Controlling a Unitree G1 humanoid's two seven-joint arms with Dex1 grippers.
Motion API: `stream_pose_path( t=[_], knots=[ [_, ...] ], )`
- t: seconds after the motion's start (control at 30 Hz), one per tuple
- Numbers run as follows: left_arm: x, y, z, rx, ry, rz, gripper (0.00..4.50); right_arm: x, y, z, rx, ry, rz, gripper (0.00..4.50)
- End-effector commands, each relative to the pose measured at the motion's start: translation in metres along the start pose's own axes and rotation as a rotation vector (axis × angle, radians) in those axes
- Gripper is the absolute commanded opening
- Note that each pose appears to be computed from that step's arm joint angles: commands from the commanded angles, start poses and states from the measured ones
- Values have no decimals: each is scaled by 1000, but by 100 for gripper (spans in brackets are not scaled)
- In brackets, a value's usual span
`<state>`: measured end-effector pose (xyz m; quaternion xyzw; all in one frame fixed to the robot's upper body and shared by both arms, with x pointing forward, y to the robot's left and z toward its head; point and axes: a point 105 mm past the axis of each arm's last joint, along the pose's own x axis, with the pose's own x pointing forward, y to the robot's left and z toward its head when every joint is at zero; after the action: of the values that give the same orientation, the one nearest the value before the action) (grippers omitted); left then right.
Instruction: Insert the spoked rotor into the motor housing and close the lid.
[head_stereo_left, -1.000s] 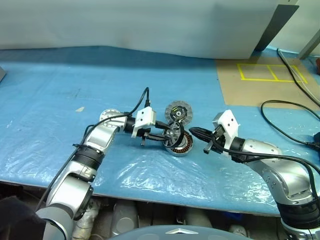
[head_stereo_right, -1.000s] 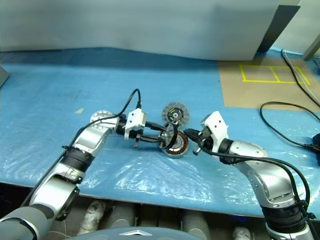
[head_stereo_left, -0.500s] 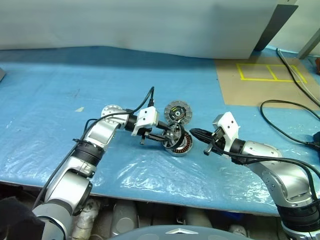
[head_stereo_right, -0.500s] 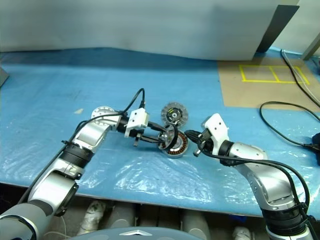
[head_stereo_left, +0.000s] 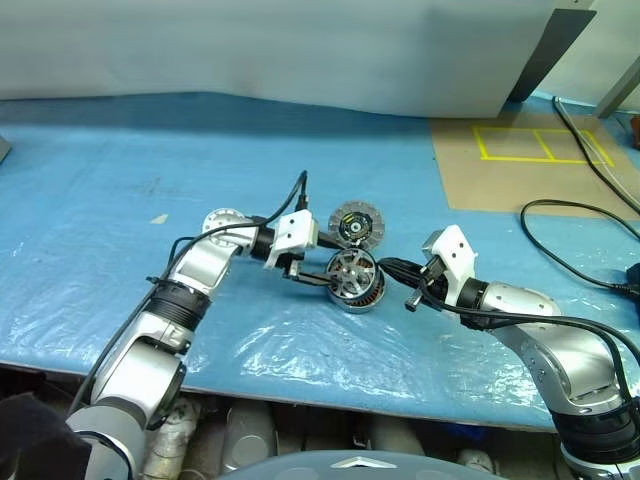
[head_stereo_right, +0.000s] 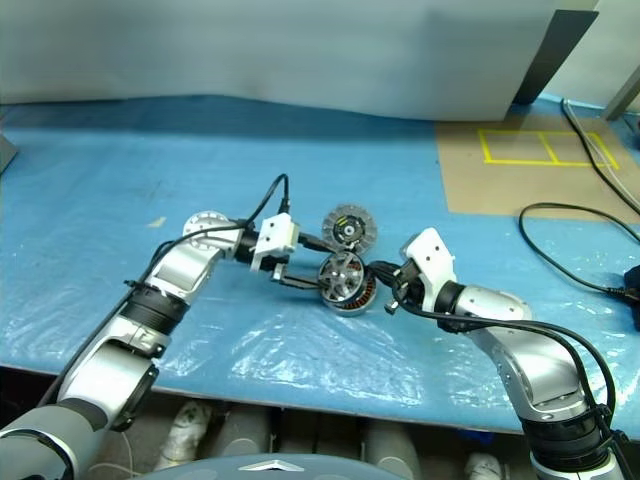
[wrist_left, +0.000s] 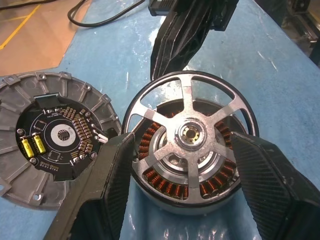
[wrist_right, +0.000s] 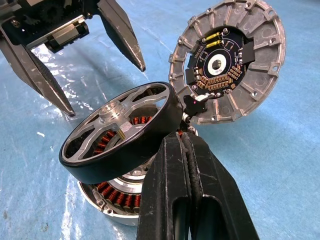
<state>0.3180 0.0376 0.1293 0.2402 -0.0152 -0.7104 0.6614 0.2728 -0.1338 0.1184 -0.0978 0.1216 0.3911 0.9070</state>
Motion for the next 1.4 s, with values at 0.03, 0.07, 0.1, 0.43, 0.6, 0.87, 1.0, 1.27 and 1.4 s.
stream_pose_path(
  t=[0.03,0.07,0.1,0.43,0.6,0.87,1.0,1.27,1.4],
  knots=[
    [-8,5,7,34,-16,27,319,-1,2,9,-26,-34,12,0],
    [-9,5,7,29,-15,29,319,-1,2,9,-27,-33,12,0],
    [-8,3,6,30,-9,19,319,-2,1,8,-31,-28,9,0],
    [-8,0,8,11,-25,1,319,-36,-22,-3,-91,70,-50,0],
    [-9,1,9,11,-25,9,319,-50,-36,-7,-106,99,-97,0],
    [-29,-8,12,-128,-105,71,319,-17,-4,21,-98,-35,50,0],
    [-49,-7,7,-243,-183,228,319,12,19,26,-88,-64,173,0],
    [-67,-14,-12,-370,-195,403,319,46,23,16,-42,-43,286,0],
    [-64,-14,-11,-367,-207,447,319,48,14,11,-37,-34,268,0]
  ],
)
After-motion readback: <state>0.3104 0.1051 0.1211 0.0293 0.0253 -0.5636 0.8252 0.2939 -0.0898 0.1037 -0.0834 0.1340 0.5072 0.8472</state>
